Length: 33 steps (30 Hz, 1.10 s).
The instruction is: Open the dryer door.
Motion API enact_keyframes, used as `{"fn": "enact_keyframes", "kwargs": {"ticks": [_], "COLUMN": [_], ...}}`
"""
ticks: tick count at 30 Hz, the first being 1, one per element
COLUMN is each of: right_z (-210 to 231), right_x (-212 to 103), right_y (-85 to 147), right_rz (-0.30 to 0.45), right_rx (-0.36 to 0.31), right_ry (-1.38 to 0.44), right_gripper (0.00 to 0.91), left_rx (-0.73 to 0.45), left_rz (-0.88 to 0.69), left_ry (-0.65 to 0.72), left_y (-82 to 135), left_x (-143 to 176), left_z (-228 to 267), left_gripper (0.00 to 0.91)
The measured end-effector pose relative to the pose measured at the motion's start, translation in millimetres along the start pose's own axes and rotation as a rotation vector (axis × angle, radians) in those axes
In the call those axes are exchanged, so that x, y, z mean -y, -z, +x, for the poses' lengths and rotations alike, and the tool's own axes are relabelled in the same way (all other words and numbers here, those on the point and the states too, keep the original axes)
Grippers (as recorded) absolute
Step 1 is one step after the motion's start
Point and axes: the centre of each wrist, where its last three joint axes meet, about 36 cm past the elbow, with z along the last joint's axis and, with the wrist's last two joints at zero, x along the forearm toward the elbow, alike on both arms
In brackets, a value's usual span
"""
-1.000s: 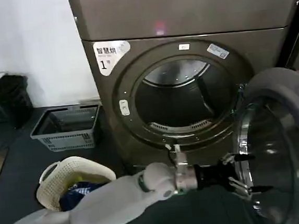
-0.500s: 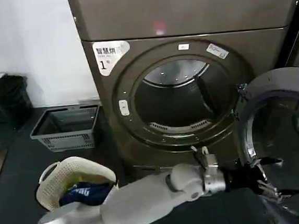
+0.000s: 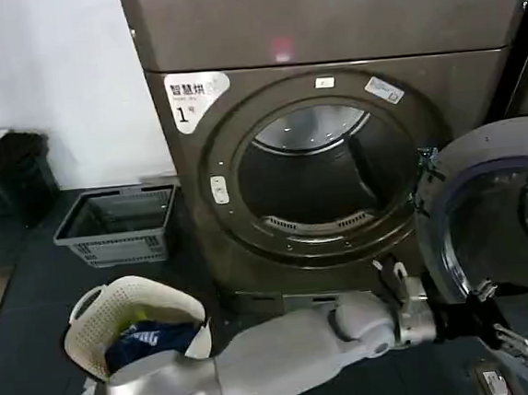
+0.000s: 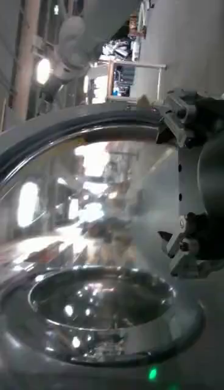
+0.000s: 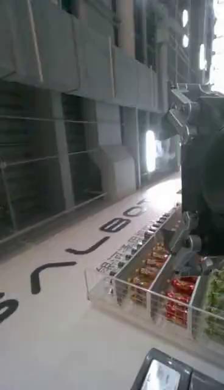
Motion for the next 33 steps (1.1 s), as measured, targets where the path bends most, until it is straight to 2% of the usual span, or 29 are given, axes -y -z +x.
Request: {"fn": "enact_keyframes", "kwargs": {"ticks": [5, 21, 33], "right_z": [-3, -4, -3], "right_x": [4, 7, 8], "right_y": [3, 9, 11], "right_rz": [-0.001, 0.013, 0.017], "right_rx": [0.007, 0.016, 0.018], "right_ry": [-0.003, 0.004, 0.008], "right_gripper": [0.907, 0.907, 0.907], "left_rx": [-0.002, -0.057, -0.070], "left_rz": [0.001, -0.022, -0.054], "left_ry": [-0.004, 0.055, 0.136], "left_y": [-3, -23, -26], "left_x": [1, -13, -29], "left_z": [-11, -4, 3], "left_gripper": [0.907, 0.907, 0.907]}}
